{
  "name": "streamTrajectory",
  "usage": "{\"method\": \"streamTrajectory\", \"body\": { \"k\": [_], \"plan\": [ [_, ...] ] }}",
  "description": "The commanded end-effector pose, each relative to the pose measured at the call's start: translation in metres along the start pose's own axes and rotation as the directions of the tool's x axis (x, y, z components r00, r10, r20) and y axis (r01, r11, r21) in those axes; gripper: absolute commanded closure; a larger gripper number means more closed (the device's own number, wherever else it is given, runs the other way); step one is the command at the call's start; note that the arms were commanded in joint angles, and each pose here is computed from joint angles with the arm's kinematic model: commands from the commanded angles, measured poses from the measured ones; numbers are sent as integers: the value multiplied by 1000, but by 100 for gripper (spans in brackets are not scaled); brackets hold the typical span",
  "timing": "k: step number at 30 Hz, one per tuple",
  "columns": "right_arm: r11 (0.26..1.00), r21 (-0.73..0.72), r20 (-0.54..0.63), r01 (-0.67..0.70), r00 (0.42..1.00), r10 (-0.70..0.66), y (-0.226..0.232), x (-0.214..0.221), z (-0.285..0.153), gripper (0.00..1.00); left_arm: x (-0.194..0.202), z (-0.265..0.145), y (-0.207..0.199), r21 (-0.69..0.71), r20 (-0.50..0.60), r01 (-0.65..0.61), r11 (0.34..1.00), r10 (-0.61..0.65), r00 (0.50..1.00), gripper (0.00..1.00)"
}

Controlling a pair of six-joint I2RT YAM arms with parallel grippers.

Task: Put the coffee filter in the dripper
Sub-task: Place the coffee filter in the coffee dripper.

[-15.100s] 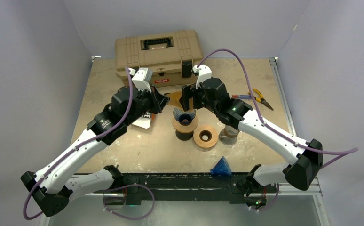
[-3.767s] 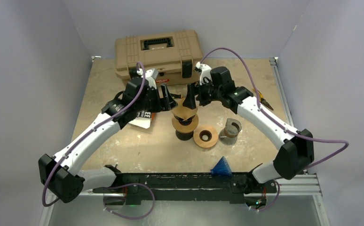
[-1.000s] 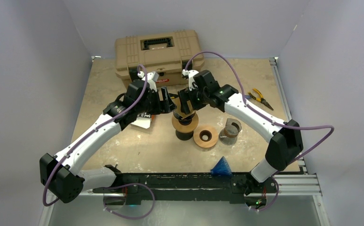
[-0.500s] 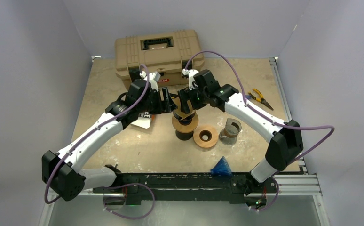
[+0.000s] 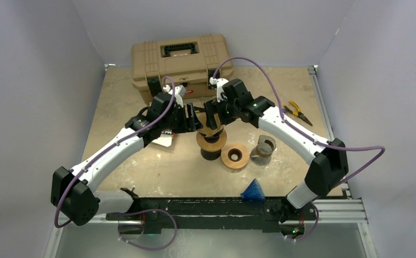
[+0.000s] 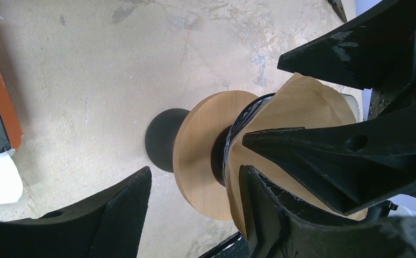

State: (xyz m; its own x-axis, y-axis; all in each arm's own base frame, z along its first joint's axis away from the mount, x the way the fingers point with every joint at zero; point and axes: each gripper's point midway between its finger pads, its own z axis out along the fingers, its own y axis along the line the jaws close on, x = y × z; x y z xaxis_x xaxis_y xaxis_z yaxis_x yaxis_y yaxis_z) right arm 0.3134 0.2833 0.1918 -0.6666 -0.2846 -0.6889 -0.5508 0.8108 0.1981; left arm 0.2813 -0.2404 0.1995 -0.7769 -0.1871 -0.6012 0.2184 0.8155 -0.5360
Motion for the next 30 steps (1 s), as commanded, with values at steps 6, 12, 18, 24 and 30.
{"method": "streamTrajectory", "body": {
  "k": [6,12,18,24,30],
  "plan": [
    [1000,9,181,-21,983,19,5,-45,-41,10,-7,2,-7,34,21,10,999,-10,1000,41],
    [999,-4,248,-44,968,44,3,-55,-57,7,-10,-1,-10,43,27,9,999,-10,1000,40],
    [990,-123,245,-74,964,103,1,-49,-65,8,-15,-7,-24,107,41,3,994,-7,999,37],
    [963,-245,193,-115,967,165,-1,-26,-59,10,-18,-12,-27,114,52,-4,993,-2,999,37],
    [949,-285,169,-136,967,190,-6,-15,-53,13,-15,-10,-19,80,47,0,997,-3,999,38]
  ]
}}
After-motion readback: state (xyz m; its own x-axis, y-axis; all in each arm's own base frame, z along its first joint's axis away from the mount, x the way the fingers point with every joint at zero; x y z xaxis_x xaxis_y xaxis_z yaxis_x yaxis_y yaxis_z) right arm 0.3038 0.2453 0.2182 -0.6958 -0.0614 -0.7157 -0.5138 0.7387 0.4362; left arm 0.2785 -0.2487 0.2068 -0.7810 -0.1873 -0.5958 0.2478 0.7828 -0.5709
